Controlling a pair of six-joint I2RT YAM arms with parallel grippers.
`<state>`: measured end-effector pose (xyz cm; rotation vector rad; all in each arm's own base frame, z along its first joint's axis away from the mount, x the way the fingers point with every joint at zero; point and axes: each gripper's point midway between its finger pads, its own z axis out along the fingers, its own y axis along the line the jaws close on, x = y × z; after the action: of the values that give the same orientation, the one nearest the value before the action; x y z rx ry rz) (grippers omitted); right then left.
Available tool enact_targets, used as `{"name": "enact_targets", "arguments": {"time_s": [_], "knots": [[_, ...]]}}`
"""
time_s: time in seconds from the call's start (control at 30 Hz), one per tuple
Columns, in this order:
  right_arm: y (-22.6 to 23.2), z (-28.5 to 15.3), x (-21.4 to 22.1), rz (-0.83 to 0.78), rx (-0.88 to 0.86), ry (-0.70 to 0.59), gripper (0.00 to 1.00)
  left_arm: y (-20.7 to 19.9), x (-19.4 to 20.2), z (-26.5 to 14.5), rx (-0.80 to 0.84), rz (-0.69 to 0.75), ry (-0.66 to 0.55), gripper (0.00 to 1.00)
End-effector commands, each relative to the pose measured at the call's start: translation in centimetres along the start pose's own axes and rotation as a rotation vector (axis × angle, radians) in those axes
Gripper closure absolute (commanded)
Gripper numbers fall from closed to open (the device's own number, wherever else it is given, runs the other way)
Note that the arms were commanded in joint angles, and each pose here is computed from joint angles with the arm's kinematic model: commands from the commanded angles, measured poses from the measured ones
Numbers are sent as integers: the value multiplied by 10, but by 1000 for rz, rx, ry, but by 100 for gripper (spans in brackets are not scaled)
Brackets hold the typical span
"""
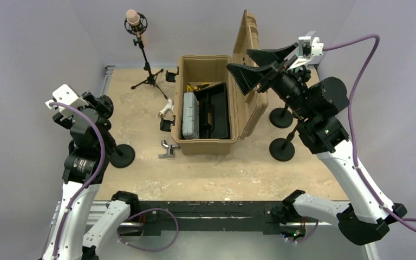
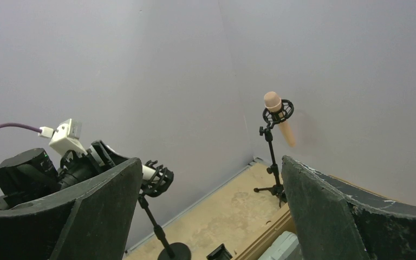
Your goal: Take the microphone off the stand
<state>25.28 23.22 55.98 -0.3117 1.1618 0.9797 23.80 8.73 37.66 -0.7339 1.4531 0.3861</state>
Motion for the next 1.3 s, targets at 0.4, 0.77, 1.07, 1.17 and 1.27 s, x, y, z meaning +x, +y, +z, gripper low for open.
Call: {"name": "enact_targets", "arguments": {"time_s": [0.4, 0.77, 1.07, 1.17, 1.27], "knots": [[2, -1, -6, -21, -10, -29, 1, -11, -34, -5, 83, -20, -68, 71], [-1, -4, -8, -34, 12, -38, 1, -8, -49, -7, 67, -49, -90, 100], [-6, -5, -6, -46, 34, -39, 1, 7, -86, -25, 69, -108, -130, 100], [-7, -6, -5, -47, 37, -38, 1, 17, -105, -39, 86, -147, -154, 100], [-8, -6, -4, -48, 39, -38, 1, 26, -123, -52, 109, -184, -190, 100]]}}
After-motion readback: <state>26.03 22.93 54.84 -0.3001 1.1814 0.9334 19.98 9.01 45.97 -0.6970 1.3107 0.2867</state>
